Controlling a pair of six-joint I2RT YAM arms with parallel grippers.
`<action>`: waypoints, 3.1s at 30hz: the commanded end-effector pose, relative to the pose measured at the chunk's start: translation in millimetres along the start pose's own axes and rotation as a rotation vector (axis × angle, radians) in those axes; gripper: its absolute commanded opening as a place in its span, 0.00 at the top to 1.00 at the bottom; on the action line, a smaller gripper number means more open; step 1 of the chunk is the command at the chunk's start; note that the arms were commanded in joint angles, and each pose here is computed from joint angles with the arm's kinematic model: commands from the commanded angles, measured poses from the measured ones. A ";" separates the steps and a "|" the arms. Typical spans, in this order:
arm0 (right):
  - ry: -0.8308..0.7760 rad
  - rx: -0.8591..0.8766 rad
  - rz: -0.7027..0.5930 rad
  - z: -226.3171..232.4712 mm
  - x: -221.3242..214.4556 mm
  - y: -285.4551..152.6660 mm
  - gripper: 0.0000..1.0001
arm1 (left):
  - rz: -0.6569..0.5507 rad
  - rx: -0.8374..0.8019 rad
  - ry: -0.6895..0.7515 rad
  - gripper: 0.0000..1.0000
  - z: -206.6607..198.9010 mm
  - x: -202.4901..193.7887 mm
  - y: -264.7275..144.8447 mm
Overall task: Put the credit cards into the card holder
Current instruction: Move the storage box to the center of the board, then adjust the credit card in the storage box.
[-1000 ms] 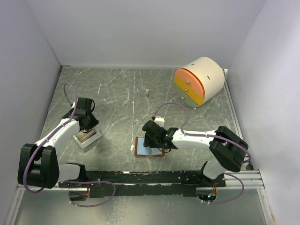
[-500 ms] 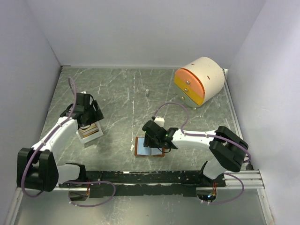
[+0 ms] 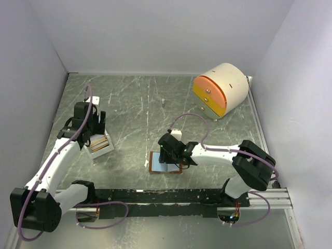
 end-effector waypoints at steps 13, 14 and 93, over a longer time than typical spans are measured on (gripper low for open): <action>-0.020 -0.006 0.010 -15.1 -12.7 -8.1 0.54 | -0.056 0.173 0.002 0.18 53.0 -5.1 17.0; -0.019 -0.006 0.011 -14.7 -12.5 -8.0 0.53 | -0.052 0.206 -0.050 0.16 57.8 -3.9 17.9; 0.016 -0.053 -0.043 -35.7 -17.5 -26.8 0.55 | 0.231 -0.020 0.119 0.01 -60.7 -29.9 58.1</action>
Point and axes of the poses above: each gripper's point midway between its finger pads, its own y axis out along the fingers, its own z axis along the line the jaws close on, x = y × z, the point moved 8 cm from there along -y, back along the fingers, and after that the axes turned 6 degrees about -y, right-handed, at the moved point
